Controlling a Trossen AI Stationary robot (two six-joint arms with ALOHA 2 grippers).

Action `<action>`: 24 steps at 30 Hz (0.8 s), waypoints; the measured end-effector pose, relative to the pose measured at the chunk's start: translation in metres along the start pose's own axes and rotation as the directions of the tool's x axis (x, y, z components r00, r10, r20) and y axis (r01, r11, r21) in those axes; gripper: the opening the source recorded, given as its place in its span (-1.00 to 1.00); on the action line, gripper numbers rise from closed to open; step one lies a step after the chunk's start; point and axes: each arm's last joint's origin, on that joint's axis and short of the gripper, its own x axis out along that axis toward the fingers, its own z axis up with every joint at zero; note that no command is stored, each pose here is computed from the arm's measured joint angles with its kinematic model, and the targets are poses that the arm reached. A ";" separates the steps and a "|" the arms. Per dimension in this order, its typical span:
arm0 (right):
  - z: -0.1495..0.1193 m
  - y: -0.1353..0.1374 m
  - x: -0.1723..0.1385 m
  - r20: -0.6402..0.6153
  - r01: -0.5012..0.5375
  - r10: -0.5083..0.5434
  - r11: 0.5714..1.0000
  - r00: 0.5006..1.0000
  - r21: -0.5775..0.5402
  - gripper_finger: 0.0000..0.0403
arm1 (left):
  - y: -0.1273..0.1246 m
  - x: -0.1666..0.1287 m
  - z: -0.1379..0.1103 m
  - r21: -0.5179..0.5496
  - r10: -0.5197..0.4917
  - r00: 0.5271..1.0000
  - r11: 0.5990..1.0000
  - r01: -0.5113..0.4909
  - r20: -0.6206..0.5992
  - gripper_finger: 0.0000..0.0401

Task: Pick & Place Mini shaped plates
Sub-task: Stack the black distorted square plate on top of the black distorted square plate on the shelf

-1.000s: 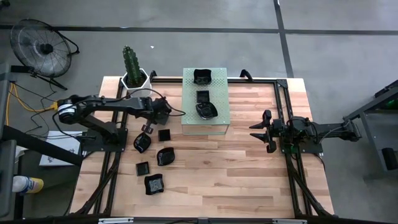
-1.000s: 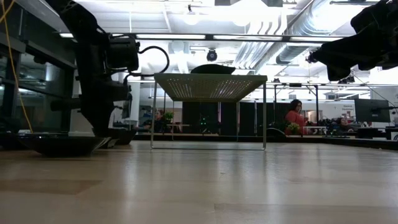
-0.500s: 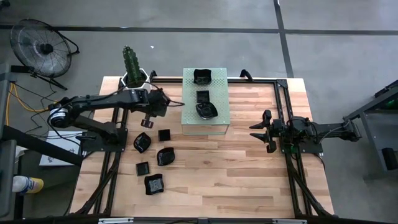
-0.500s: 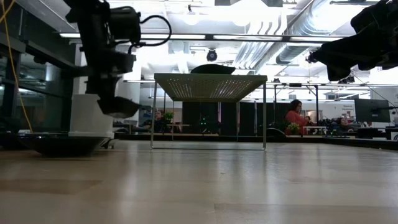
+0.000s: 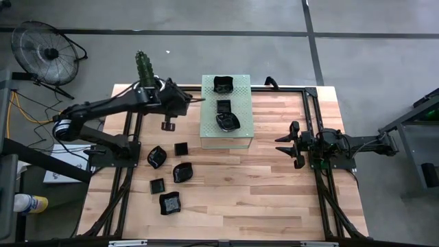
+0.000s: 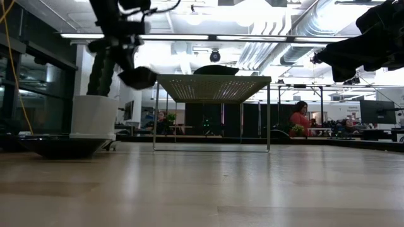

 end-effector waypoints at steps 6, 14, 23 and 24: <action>0.000 0.000 0.000 0.000 0.000 0.000 1.000 1.000 0.000 -0.30 | 0.017 -0.019 0.014 0.014 0.064 0.997 0.998 -0.065 0.050 -1.00; 0.000 0.000 0.000 0.000 0.000 0.000 1.000 1.000 0.000 -0.30 | 0.037 -0.025 0.038 0.119 0.096 0.992 0.987 -0.106 0.085 -1.00; 0.000 0.000 0.000 0.000 0.000 0.000 1.000 1.000 0.000 -0.30 | 0.065 -0.011 0.050 0.360 0.053 0.993 0.929 -0.088 0.106 -1.00; 0.000 0.000 0.000 0.000 0.000 0.000 1.000 1.000 0.000 -0.30 | 0.067 -0.009 0.051 0.391 0.042 0.993 0.916 -0.083 0.111 -1.00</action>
